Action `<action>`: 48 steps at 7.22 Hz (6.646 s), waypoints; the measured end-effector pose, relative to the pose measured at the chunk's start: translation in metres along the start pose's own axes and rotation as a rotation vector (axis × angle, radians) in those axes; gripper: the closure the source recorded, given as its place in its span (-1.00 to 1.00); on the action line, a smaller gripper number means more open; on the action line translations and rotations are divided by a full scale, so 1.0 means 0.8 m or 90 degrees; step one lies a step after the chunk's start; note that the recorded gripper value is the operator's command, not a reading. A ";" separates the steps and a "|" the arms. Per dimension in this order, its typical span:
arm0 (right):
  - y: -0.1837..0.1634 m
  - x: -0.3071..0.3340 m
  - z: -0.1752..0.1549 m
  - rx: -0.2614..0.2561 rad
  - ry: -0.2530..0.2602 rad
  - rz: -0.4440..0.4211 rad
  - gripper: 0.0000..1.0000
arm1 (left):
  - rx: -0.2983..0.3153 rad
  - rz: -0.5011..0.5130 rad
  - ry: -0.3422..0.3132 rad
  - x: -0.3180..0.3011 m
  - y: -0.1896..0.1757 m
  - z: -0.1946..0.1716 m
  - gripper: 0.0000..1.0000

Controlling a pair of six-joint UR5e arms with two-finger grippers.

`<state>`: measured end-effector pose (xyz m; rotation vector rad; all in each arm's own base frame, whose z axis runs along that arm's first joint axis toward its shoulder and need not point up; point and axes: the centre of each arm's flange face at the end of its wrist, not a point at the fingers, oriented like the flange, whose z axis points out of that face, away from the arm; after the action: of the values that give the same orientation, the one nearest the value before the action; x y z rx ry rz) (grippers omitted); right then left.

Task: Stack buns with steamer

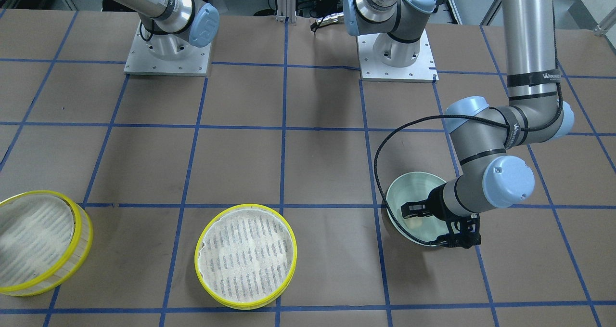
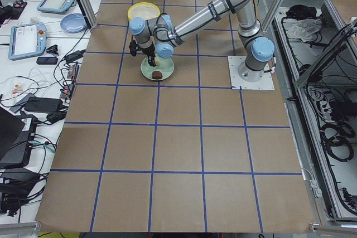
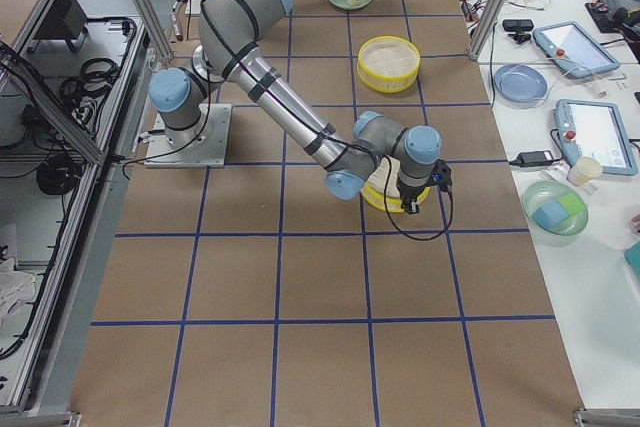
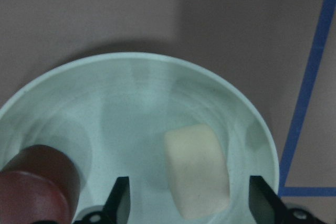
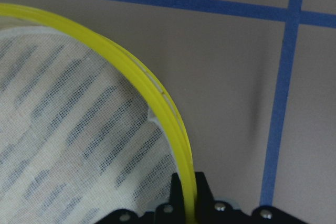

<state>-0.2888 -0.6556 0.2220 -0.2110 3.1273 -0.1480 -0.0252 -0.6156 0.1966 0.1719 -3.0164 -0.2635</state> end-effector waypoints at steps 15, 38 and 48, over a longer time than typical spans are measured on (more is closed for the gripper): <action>-0.011 -0.173 -0.166 -0.002 0.026 0.064 1.00 | 0.176 -0.131 0.255 0.359 0.036 -0.033 0.03; -0.070 -0.609 -0.116 0.035 -0.029 0.125 1.00 | 0.027 0.017 -0.052 -0.084 0.002 -0.029 -1.00; -0.076 -0.584 -0.064 0.021 -0.024 0.144 1.00 | -0.010 0.039 -0.051 -0.082 0.007 0.001 1.00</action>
<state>0.1821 -0.6483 0.2773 0.1373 3.0787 -0.1918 0.0389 -0.6020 0.1904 0.0685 -3.0917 -0.2942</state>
